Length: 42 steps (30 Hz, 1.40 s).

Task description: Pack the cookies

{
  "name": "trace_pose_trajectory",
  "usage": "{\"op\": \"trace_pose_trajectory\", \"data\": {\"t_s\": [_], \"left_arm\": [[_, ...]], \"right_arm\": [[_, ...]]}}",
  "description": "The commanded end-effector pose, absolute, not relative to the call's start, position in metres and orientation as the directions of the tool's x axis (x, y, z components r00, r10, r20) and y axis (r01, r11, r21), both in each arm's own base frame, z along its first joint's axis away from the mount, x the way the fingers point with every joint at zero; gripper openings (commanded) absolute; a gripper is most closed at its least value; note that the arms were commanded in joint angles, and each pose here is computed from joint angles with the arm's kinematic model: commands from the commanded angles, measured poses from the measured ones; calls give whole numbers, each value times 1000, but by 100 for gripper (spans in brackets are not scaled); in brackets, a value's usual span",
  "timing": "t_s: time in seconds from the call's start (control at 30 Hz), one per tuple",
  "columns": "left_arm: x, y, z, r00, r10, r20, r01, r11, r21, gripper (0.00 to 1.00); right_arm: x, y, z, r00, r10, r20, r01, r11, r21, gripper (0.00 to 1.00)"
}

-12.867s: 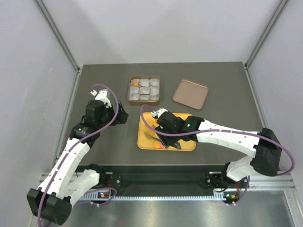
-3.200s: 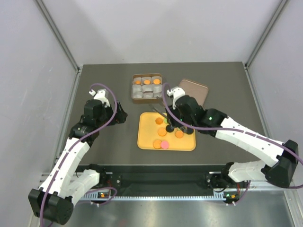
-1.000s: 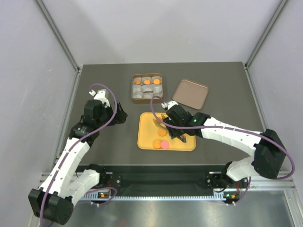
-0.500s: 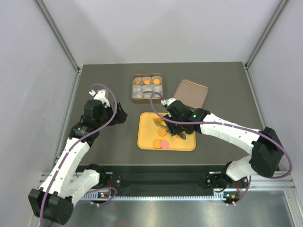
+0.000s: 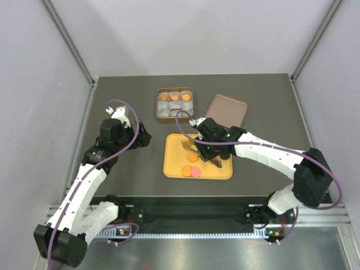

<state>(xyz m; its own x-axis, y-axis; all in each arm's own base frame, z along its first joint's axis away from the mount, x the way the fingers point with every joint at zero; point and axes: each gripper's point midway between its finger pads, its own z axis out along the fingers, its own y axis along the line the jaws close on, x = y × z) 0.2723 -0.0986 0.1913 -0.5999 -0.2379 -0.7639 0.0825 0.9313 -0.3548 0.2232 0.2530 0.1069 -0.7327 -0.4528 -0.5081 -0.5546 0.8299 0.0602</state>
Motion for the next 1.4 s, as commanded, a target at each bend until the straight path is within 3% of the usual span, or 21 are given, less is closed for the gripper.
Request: {"op": "trace_pose_trajectory", "data": {"t_s": [0.0,1.0,1.37], "left_arm": [[275,-97,204,-556,-248,-793,95,929,-357,93],[275,-95,204,-552,-251,-795,87,931,-354,93],[276,-94,204,-550,-250,-797,83,933,-350,93]], "right_arm": [[235,263,130,-707,-435,-558,-567,820,79,38],[256,267,200,-641,-387,-663,-586,805,96,33],[348,301,260,-576,-252,-777,-547,826,137,34]]}}
